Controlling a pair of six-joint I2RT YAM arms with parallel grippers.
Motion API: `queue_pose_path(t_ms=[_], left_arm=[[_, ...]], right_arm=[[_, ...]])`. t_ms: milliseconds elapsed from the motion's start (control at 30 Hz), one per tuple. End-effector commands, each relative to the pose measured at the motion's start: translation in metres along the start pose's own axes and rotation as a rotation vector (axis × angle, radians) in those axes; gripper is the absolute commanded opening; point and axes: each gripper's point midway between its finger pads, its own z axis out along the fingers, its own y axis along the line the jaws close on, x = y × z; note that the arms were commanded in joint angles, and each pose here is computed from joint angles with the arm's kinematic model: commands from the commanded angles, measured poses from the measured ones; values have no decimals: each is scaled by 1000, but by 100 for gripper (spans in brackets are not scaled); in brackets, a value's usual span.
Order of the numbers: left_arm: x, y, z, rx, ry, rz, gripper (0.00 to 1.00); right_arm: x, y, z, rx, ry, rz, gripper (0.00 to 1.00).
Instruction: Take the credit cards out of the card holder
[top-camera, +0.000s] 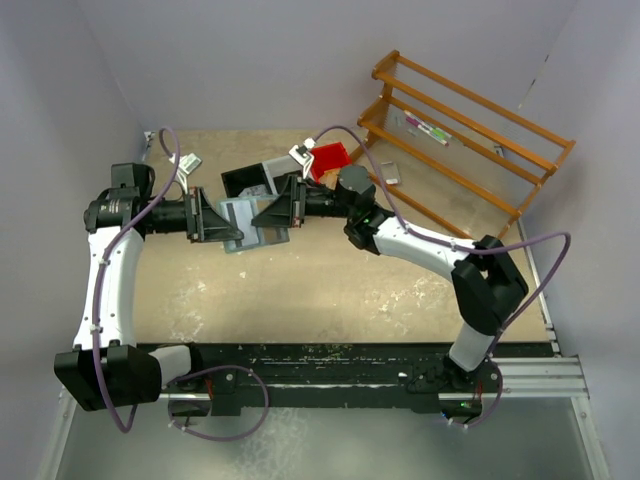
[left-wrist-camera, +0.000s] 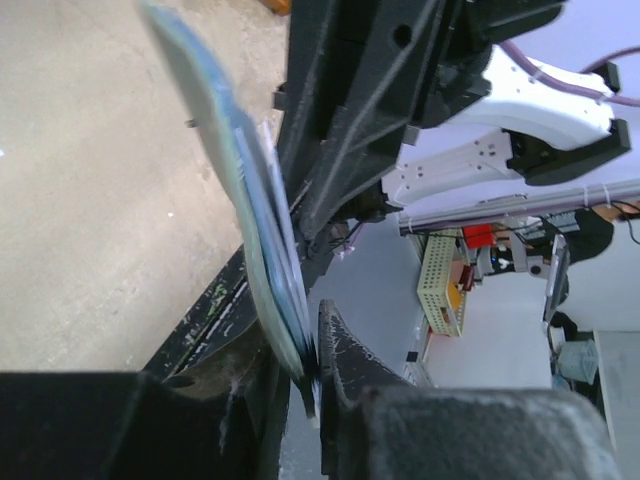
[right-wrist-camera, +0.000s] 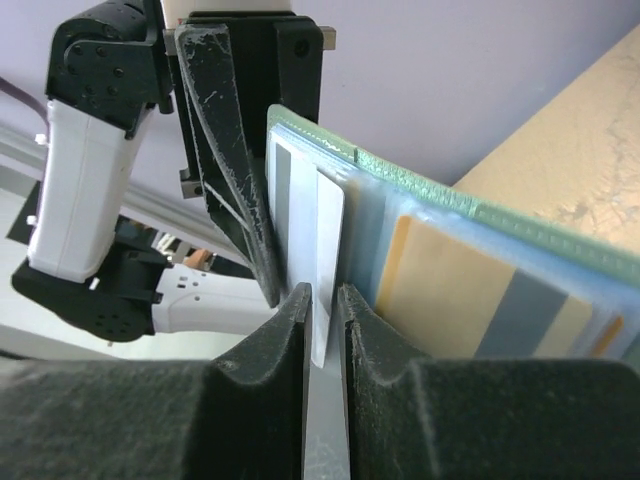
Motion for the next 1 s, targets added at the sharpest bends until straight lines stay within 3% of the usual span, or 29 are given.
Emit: queue_pose_path(t_ms=[0, 233, 367, 533, 700, 800, 967], left_arm=[[3, -34, -1, 161, 2, 71, 23], [7, -51, -4, 289, -1, 84, 23], [6, -60, -7, 327, -8, 111, 14], [4, -63, -8, 313, -12, 146, 5], [5, -61, -8, 292, -10, 147, 3], [5, -62, -8, 287, -10, 150, 4], [4, -62, -8, 273, -10, 164, 4]], right_arm=[[5, 54, 9, -210, 12, -41, 18], [14, 62, 8, -314, 16, 12, 15], [21, 63, 4, -345, 38, 34, 17], [30, 63, 0, -339, 74, 22, 26], [33, 59, 2, -299, 95, 3, 30], [34, 54, 7, -269, 102, 2, 30], [38, 45, 13, -244, 107, 7, 18]])
